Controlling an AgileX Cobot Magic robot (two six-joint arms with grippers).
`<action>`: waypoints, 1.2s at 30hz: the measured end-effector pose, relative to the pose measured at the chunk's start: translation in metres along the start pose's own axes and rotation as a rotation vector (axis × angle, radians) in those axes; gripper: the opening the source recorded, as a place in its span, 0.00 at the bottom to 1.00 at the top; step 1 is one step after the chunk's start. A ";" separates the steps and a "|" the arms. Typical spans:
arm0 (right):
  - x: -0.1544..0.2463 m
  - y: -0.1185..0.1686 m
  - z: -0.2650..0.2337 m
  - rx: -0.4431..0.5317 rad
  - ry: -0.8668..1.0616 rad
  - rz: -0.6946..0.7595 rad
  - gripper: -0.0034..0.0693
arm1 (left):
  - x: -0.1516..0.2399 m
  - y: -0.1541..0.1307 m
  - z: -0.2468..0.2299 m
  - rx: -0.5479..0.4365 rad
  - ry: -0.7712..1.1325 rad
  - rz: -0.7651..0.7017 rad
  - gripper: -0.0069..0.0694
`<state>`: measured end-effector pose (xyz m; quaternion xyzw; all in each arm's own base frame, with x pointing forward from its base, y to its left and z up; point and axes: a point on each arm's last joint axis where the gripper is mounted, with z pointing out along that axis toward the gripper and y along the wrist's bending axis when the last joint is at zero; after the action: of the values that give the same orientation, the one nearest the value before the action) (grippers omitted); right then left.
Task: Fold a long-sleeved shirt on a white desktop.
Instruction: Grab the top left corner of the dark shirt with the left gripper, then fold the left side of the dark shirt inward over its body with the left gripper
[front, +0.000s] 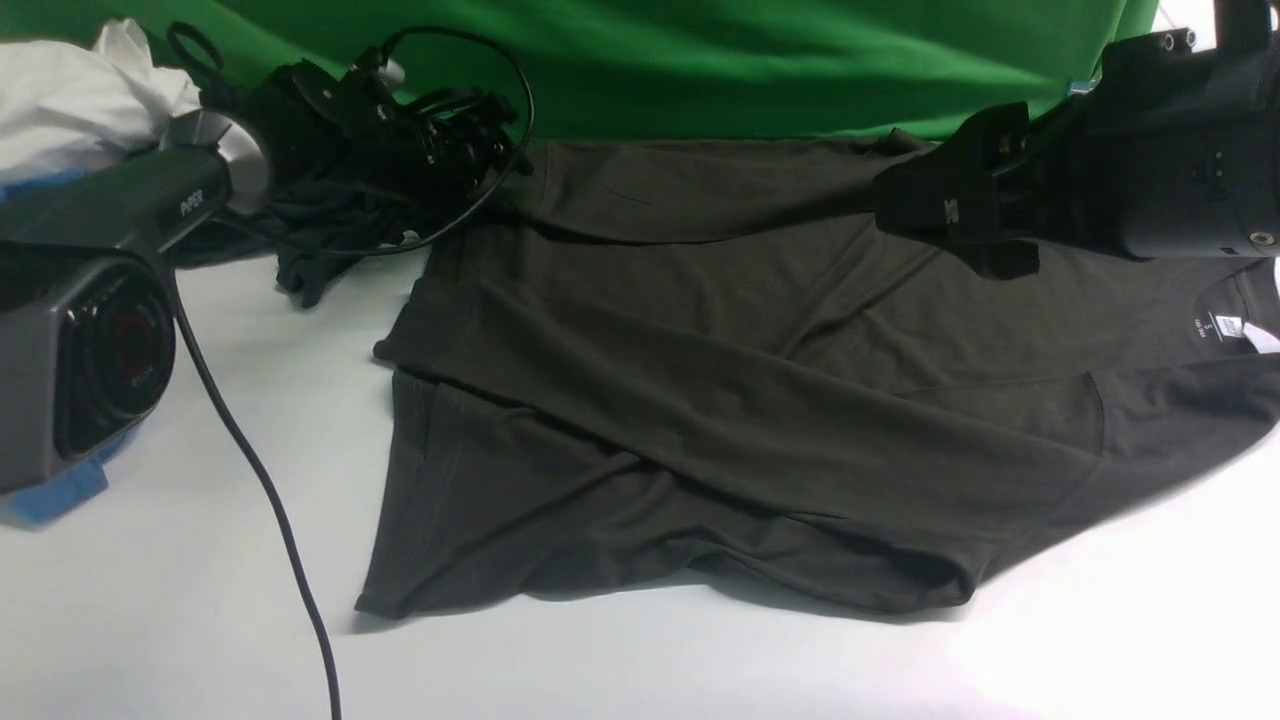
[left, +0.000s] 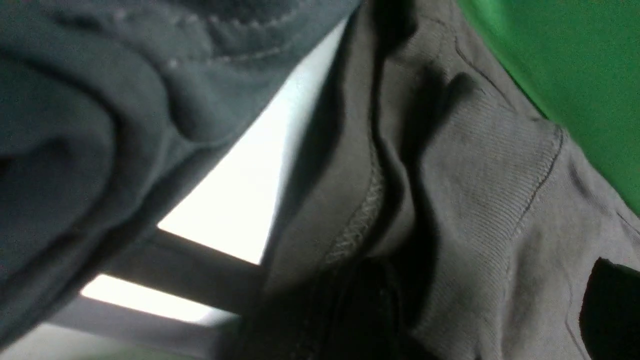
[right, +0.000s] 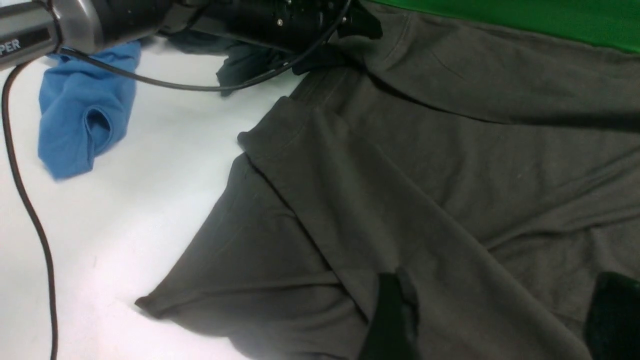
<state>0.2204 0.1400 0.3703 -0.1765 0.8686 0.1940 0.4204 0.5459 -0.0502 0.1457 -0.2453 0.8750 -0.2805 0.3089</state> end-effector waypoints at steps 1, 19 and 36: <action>0.000 0.000 0.000 0.000 0.000 0.000 0.70 | 0.000 0.000 0.000 0.000 0.000 0.001 0.80; 0.000 0.000 0.000 0.000 0.003 0.014 0.70 | -0.002 0.000 0.001 0.010 -0.022 0.027 0.26; 0.003 0.000 0.000 0.002 0.033 0.026 0.70 | -0.016 -0.044 -0.066 0.023 0.051 0.181 0.14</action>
<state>0.2187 0.1394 0.3679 -0.1677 0.8779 0.1956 0.4037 0.5234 -0.0501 0.2227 -0.1546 0.8978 -0.2678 0.3136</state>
